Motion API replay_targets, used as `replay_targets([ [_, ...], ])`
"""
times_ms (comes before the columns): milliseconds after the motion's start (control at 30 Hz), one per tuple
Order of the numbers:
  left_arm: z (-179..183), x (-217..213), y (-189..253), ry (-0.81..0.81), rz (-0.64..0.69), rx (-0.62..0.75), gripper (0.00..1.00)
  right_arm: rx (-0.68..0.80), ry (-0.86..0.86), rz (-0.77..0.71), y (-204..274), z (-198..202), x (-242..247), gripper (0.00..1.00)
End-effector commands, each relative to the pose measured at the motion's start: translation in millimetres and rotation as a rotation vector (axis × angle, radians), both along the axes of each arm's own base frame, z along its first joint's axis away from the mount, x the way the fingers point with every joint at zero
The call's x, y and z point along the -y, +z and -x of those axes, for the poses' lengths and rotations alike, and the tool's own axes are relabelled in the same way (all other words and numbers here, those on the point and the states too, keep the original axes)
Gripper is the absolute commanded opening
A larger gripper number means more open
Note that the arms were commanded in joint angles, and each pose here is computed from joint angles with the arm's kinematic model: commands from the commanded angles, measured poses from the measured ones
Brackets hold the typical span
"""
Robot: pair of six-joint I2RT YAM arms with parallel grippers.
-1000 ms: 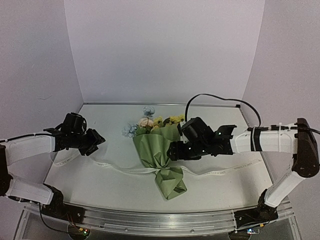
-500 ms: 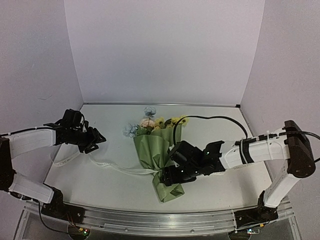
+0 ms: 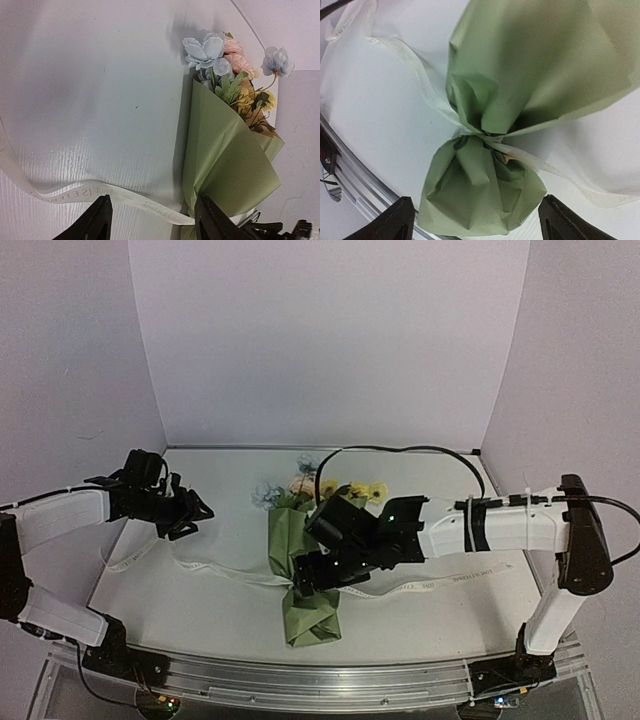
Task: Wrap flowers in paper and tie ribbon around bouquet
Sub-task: Pick up the left side of the half-tied ribbon.
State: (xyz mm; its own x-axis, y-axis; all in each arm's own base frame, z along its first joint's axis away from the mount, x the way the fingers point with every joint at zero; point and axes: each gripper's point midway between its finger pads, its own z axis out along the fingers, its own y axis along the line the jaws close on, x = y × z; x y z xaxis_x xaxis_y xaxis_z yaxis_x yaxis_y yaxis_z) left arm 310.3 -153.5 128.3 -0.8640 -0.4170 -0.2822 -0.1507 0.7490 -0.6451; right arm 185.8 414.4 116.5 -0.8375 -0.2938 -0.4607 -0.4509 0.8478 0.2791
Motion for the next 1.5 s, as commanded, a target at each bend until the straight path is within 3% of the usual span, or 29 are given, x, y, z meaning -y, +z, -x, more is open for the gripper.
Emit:
replay_targets([
  [0, -4, -23, 25, 0.089, -0.081, 0.062, 0.58, 0.185, 0.196, -0.016, 75, -14, -25, 0.89],
  [167, 8, -35, 5, 0.130, -0.134, 0.002, 0.55, 0.251, 0.333, -0.036, 85, -32, -91, 0.82],
  [333, 30, -22, -18, 0.106, -0.173, -0.075, 0.55, 0.280, 0.378, -0.053, 81, -41, -122, 0.79],
  [533, 51, -4, -32, 0.049, -0.330, -0.093, 0.52, 0.276, 0.331, -0.031, 69, -59, -102, 0.74],
  [800, 67, 20, -67, 0.070, -0.287, -0.218, 0.50, 0.293, 0.240, -0.081, 84, -81, -69, 0.73],
  [1133, 42, 18, -92, 0.223, -0.281, -0.205, 0.46, 0.308, 0.206, -0.097, 88, -82, -60, 0.70],
  [1467, 32, 10, -111, 0.247, -0.338, -0.194, 0.26, 0.301, 0.202, -0.125, 94, -78, -61, 0.67],
])
